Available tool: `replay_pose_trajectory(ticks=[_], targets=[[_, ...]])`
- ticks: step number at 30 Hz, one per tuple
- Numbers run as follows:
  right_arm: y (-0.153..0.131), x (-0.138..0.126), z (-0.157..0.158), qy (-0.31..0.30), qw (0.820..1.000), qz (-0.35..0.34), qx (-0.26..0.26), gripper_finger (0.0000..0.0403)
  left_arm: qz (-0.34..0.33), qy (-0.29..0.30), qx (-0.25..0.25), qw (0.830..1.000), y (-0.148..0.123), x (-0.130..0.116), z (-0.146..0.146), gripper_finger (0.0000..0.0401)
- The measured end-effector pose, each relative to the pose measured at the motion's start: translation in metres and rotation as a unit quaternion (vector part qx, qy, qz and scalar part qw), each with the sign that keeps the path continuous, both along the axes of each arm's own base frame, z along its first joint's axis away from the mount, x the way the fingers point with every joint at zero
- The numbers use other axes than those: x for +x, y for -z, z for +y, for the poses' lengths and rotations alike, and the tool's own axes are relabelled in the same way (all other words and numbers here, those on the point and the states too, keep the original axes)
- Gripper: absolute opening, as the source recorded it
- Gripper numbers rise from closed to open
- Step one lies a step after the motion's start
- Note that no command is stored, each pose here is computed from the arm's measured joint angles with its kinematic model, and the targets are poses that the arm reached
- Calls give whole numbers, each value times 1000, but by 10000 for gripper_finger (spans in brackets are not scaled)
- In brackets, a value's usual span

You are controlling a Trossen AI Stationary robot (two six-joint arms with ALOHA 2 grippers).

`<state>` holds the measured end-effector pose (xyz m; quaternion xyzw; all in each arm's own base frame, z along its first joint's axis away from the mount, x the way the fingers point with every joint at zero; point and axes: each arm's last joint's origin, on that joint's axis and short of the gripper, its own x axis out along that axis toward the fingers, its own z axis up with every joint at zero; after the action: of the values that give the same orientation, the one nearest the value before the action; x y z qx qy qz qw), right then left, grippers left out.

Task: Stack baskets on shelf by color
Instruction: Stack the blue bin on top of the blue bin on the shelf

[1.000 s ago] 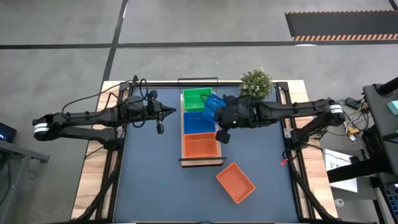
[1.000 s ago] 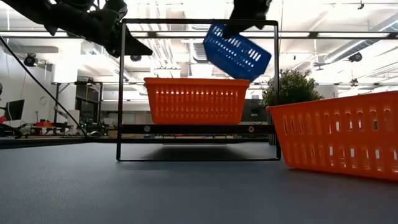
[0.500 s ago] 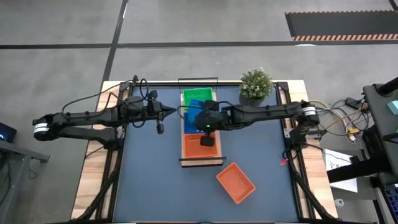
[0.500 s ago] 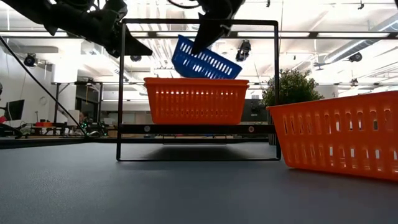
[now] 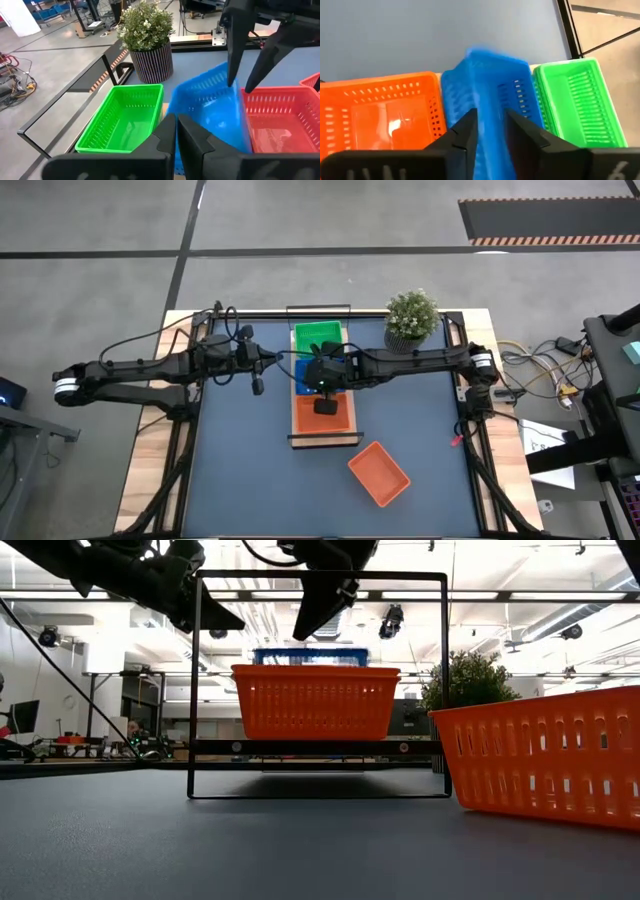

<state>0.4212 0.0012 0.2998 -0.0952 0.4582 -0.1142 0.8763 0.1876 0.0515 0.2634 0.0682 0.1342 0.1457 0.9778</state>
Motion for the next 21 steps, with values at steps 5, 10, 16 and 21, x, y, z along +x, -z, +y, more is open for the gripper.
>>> replay_pose_trajectory(ticks=[5,10,16,21], targets=[[-3,-2,0,10,1000,-7,9,110,1,0,0,1000,0,0,0,0],[-12,-6,1,4,1000,-17,15,121,0,1,0,1000,0,0,0,0],[-13,-7,1,4,1000,-17,14,56,-1,2,0,1000,0,0,-1,0],[13,-4,-7,21,1000,13,16,14,-1,2,0,1000,0,0,-1,0]])
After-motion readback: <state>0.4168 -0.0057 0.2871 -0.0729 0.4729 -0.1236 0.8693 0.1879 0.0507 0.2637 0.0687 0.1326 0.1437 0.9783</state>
